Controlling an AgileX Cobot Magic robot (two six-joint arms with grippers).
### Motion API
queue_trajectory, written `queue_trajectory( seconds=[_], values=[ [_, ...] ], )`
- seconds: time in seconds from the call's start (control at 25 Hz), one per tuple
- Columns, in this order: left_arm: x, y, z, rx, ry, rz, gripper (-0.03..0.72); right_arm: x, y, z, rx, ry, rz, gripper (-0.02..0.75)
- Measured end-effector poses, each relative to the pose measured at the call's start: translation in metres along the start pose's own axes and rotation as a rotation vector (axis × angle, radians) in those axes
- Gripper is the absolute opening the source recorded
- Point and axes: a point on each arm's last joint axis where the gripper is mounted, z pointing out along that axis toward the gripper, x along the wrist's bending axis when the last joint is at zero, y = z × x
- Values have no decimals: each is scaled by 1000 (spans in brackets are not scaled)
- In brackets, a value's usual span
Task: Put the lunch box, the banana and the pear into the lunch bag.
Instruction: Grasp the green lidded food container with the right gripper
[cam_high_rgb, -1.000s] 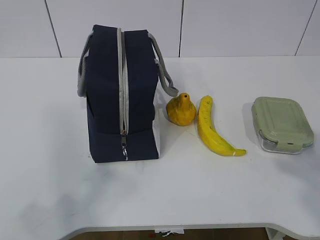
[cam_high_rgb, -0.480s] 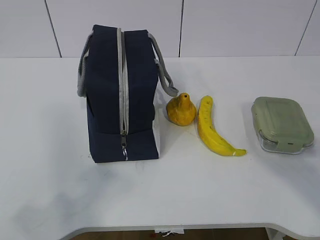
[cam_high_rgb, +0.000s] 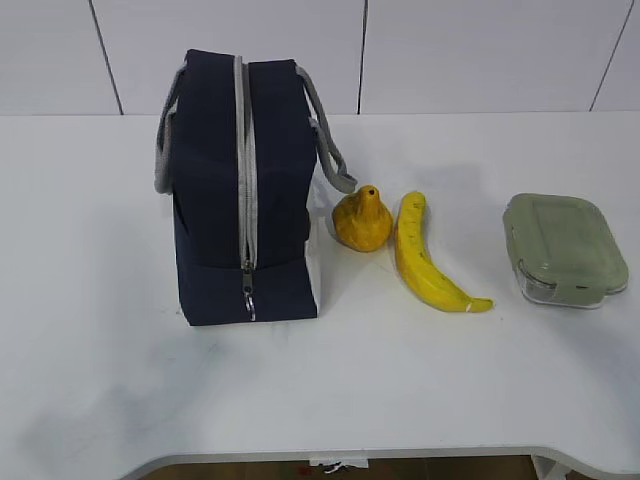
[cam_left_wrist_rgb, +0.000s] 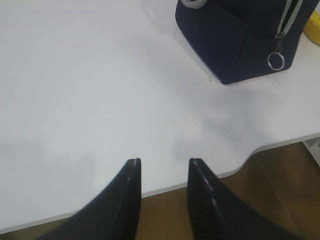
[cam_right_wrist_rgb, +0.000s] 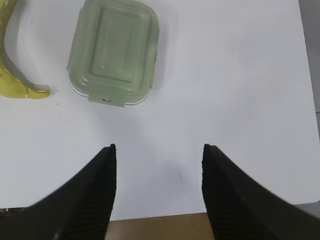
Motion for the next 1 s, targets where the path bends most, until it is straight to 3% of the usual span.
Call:
queue_trajectory(
  seconds=[0.2,0.4,0.76,1.0],
  values=[
    [1,0,0,0,12,-15,241,3,26,29,33,-3,29,421],
    [1,0,0,0,16,-20,241,-14,38,63,142,50,100,421],
    [2,0,0,-2,20,-28,241,-58,40,103,271,253,198,421],
    [2,0,0,-2,22,-28,241,-80,35,110,255,455,271,421]
  ],
)
